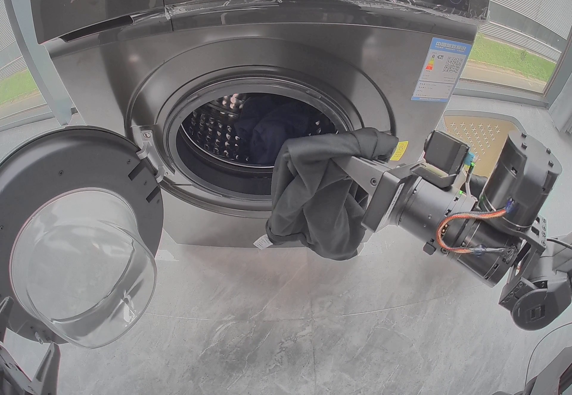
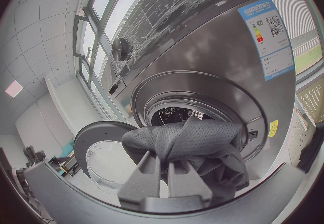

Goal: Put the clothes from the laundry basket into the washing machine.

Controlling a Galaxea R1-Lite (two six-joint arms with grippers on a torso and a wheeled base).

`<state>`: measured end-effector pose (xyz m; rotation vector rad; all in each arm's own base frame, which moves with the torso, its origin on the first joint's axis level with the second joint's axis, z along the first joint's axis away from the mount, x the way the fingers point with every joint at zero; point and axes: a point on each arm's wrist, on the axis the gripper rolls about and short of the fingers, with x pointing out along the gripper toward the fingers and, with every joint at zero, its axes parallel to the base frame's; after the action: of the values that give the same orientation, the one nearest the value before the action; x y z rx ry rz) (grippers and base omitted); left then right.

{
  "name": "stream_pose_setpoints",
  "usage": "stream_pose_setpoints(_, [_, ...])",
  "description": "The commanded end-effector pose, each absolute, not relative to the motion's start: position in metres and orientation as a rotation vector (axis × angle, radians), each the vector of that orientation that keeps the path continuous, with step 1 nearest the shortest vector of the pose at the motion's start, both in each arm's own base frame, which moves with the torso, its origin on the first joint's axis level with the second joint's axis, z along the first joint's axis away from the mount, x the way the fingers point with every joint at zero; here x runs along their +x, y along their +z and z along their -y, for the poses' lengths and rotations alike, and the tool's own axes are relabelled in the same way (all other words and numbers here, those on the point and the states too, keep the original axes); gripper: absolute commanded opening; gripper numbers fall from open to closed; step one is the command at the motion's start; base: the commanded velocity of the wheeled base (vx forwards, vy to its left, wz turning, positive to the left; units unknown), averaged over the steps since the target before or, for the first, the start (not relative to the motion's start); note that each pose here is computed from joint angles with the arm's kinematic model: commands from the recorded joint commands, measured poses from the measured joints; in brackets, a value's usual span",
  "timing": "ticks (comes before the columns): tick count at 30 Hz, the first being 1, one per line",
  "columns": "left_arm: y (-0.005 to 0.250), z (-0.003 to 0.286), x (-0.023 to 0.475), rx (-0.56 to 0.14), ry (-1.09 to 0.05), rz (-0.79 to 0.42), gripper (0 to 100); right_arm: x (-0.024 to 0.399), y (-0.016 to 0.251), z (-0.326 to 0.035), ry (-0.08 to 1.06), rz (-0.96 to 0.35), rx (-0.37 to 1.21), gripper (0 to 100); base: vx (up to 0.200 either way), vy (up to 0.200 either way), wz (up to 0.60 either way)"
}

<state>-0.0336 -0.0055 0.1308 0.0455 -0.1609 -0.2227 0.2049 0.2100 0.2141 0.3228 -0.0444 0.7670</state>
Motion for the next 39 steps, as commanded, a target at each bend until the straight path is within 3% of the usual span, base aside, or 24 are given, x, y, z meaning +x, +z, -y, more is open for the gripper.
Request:
stream_pose_setpoints(1, [0.169, 0.012, 0.025, 0.01, -0.558, -0.126, 100, 0.21, 0.208, -0.229, 0.798, 0.033, 0.325, 0, 0.0, 0.0, 0.0])
stream_pose_setpoints(5, [0.171, 0.019, 0.072, 0.021, -0.725, -0.211, 100, 0.217, 0.211, -0.24, 0.812, 0.09, 0.35, 0, 0.0, 0.0, 0.0])
stream_pose_setpoints(11, [0.156, 0.041, 0.118, 0.015, -0.878, -0.316, 100, 0.22, 0.217, -0.248, 0.828, 0.141, 0.386, 0, 0.0, 0.0, 0.0])
stream_pose_setpoints(17, [0.138, 0.061, 0.153, 0.022, -0.922, -0.393, 100, 0.217, 0.214, -0.248, 0.833, 0.126, 0.393, 0, 0.0, 0.0, 0.0])
stream_pose_setpoints(26, [0.121, 0.085, 0.192, 0.028, -0.979, -0.406, 100, 0.215, 0.208, -0.248, 0.83, 0.105, 0.384, 0, 0.0, 0.0, 0.0])
stream_pose_setpoints(39, [0.114, 0.105, 0.221, 0.001, -1.007, -0.44, 100, 0.215, 0.203, -0.252, 0.792, 0.089, 0.379, 0, 0.0, 0.0, 0.0])
